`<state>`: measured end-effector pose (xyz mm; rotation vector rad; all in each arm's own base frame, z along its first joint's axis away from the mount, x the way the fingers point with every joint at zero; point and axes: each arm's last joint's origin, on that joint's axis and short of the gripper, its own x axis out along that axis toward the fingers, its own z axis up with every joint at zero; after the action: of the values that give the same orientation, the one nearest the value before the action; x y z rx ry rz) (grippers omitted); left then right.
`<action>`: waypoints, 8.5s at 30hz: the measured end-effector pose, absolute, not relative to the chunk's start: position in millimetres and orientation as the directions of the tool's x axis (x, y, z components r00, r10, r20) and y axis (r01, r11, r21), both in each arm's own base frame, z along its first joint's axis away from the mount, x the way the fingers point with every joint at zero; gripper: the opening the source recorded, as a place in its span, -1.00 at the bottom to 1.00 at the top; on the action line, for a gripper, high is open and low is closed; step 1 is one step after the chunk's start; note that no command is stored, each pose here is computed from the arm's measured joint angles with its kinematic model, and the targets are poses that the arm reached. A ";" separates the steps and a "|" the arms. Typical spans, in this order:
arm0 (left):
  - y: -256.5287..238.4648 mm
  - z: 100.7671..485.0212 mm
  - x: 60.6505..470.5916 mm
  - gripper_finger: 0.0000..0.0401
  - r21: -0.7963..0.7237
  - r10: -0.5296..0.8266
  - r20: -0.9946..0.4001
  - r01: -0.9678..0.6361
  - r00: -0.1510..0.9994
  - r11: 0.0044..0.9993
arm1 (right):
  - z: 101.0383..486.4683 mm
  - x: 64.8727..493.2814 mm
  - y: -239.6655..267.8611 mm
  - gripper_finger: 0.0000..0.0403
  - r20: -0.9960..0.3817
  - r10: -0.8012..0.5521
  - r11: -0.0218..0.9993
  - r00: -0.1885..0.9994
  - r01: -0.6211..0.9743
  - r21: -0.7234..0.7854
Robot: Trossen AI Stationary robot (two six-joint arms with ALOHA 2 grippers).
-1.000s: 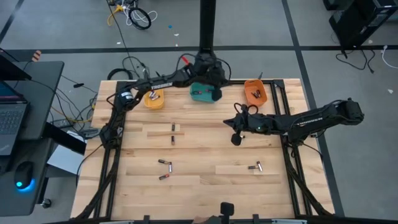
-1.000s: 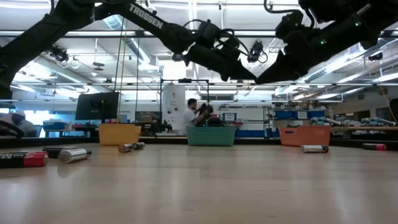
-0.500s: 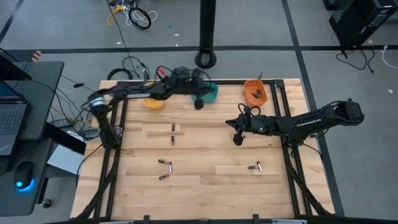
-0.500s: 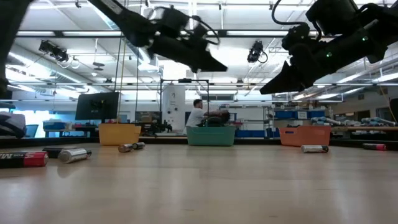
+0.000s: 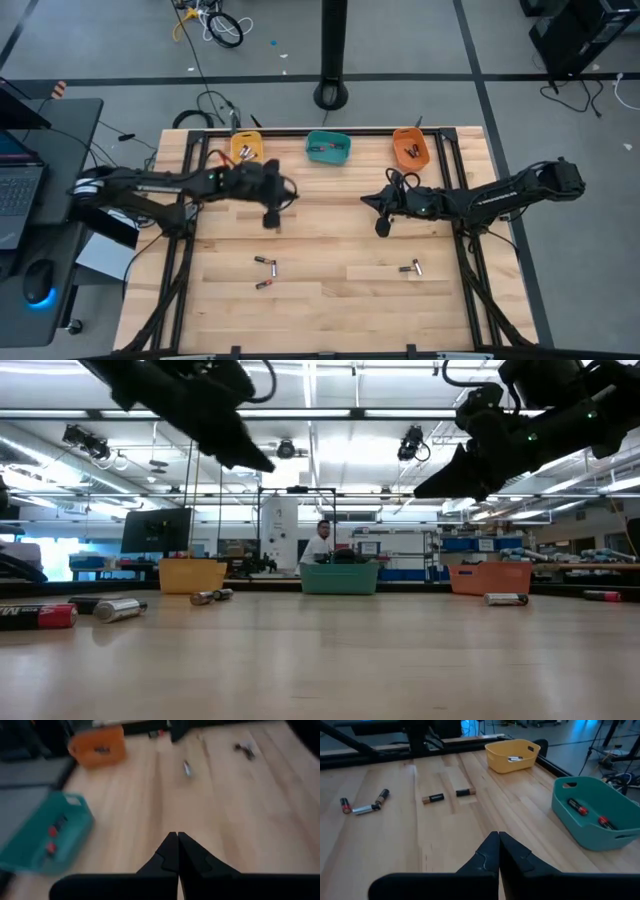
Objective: Sort batteries
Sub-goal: Put the brown battery into the orange bin, then put the red battery into the green bin
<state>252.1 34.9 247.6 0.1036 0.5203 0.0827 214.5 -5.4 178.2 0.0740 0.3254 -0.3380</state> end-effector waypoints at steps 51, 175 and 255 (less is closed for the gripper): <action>-92.0 146.0 214.9 -0.14 -0.041 -0.033 -0.932 -0.014 0.360 0.999 | 178.3 214.4 -13.8 -0.94 -0.327 -0.327 0.943 0.887 0.326 -0.059; 10.8 205.2 278.3 -0.24 0.143 0.256 -0.066 -0.245 0.964 0.959 | 272.3 218.7 -95.9 -0.68 -0.523 -0.682 0.645 0.511 0.758 -0.101; 10.6 200.1 277.7 -0.24 0.146 0.254 -0.116 -0.237 0.960 0.961 | 166.5 120.1 -128.7 -0.28 -0.986 -0.022 0.457 -0.164 0.876 -0.156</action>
<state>277.7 10.6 200.1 0.1316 0.1346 0.2495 120.1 -128.7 166.5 0.7780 1.5288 -0.9525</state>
